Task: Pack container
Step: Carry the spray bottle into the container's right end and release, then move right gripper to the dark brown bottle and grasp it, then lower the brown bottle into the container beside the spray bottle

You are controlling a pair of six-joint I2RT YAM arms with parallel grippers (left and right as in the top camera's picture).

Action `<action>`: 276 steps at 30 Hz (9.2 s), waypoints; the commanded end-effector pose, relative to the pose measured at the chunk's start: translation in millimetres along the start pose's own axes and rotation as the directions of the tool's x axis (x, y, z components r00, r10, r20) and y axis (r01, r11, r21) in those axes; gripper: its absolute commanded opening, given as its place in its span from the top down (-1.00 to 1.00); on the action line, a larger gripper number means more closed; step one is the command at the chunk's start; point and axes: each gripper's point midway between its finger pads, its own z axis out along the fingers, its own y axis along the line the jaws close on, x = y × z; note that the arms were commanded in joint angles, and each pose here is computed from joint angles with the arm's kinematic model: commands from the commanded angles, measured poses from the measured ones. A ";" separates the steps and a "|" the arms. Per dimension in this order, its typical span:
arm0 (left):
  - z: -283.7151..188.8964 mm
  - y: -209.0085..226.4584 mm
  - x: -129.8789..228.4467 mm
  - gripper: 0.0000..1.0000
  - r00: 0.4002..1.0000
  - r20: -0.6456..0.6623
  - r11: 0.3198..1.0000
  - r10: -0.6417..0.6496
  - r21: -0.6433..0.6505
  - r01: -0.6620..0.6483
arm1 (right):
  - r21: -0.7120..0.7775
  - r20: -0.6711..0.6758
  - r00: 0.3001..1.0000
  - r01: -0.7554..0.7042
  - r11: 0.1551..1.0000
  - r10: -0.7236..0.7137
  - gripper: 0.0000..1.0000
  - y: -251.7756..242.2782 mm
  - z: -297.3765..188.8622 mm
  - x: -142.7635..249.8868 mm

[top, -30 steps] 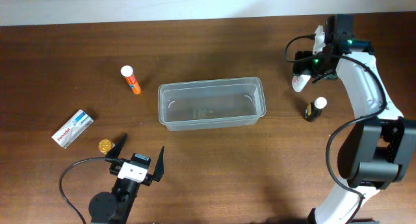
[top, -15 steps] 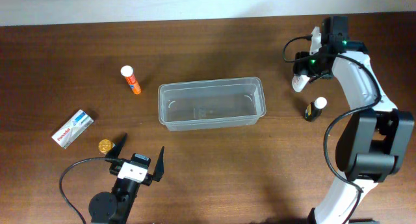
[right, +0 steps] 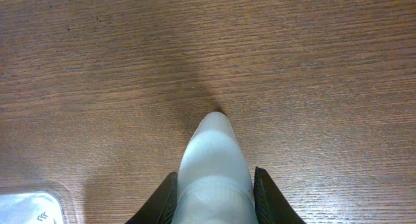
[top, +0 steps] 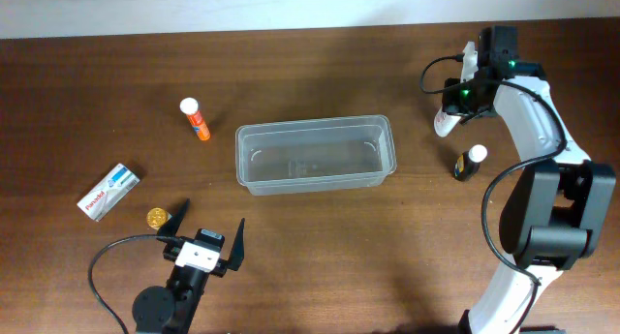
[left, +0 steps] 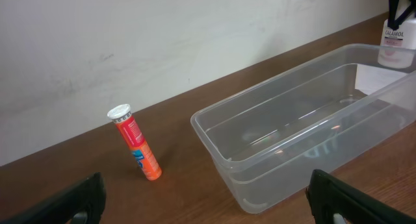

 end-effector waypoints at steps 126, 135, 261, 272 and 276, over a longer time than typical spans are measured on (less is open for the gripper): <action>0.0 1.6 2.5 -0.99 1.000 -0.003 1.000 -0.010 -0.010 0.010 | 0.057 -0.104 0.991 0.088 0.994 -0.082 -0.63 119.4 -195.2 25.7; 0.0 1.6 2.5 -0.99 1.000 -0.003 1.000 -0.010 -0.010 0.010 | 0.102 -0.148 0.979 -0.126 0.987 0.140 -0.71 37.2 -191.9 21.1; 0.0 1.6 2.5 -0.99 1.000 -0.003 1.000 -0.010 -0.010 0.010 | 0.034 -0.300 0.890 0.368 0.929 -0.342 0.56 184.2 -30.8 139.5; 0.0 1.6 2.5 -0.99 1.000 -0.003 1.000 -0.010 -0.010 0.010 | 0.090 -0.287 0.895 0.380 0.921 -0.341 0.56 172.5 -25.0 135.1; 0.0 1.6 2.5 -0.99 1.000 -0.003 1.000 -0.010 -0.010 0.010 | 0.090 -0.286 0.896 0.380 0.921 -0.341 0.43 172.8 -24.7 134.7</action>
